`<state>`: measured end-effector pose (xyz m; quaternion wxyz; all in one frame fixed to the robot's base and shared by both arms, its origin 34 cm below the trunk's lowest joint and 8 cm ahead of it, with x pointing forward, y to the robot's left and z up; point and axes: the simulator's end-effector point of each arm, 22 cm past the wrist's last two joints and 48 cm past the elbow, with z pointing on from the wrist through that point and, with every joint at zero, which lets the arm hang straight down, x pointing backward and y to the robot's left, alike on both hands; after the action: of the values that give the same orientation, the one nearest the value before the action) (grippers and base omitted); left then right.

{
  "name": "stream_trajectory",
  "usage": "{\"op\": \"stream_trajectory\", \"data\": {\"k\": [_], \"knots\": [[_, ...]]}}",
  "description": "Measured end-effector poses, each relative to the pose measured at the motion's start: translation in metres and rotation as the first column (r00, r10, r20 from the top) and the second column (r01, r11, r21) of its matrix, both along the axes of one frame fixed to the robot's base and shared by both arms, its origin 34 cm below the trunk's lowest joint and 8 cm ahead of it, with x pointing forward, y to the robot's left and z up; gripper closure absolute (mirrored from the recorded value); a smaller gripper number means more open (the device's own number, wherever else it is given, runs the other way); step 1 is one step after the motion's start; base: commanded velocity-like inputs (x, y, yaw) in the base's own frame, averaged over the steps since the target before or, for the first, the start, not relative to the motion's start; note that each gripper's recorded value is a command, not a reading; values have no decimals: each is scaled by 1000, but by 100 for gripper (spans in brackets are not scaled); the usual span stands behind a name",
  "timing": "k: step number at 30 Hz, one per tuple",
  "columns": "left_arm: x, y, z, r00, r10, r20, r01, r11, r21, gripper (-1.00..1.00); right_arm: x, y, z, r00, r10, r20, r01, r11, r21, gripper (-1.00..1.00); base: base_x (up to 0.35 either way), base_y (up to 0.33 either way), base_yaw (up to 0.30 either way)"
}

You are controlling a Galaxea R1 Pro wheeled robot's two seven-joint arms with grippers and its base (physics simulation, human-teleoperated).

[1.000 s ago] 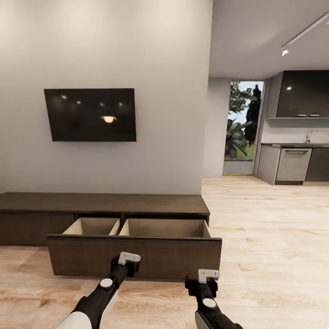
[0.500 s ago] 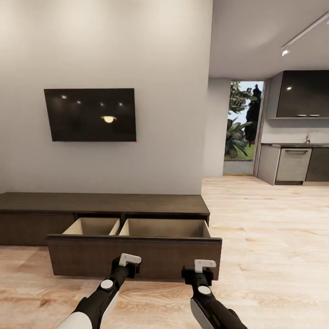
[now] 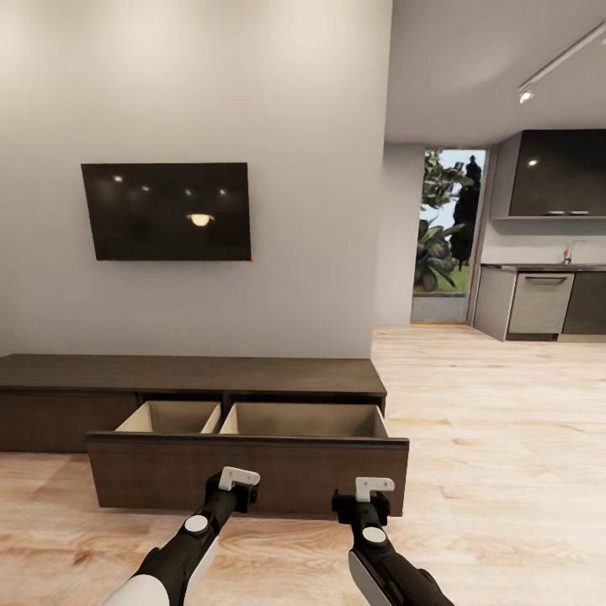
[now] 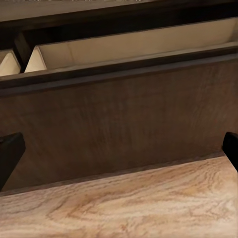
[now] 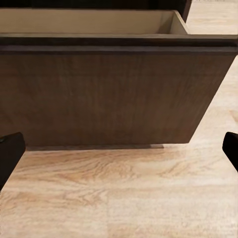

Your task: Place each of the two pumpkins and all three candles from the living room inside a cabinet in the living room (use any cabinet), then make sure every cabinet is closed, and position the cauldron so it is next to a table in the living room.

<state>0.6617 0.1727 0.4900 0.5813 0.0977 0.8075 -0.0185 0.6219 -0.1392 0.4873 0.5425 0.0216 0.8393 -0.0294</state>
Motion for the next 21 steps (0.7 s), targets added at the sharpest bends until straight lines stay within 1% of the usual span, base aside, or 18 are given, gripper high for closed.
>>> {"op": "stream_trajectory", "data": {"k": [5,10,12,16,21], "knots": [[0,0,1,1000,-1,3,1,1000,0,-100,1,-1,1,1000,-1,4,1,1000,1,-100,0,114,0],[0,0,1,1000,-4,2,4,1000,-4,-100,1,-5,1,1000,-5,5,5,1000,4,-100,0,30,0],[0,0,1,1000,-5,2,5,1000,-4,-100,1,-4,0,1000,5,2,-5,1000,16,-100,2,9,0],[0,0,0,1000,-6,2,6,1000,-3,-100,1,7,-2,998,61,0,-61,997,50,-100,8,4,0],[0,0,0,1000,-6,2,6,1000,-3,-100,1,11,-4,996,84,-2,-83,995,62,-100,2,1,0]]}}
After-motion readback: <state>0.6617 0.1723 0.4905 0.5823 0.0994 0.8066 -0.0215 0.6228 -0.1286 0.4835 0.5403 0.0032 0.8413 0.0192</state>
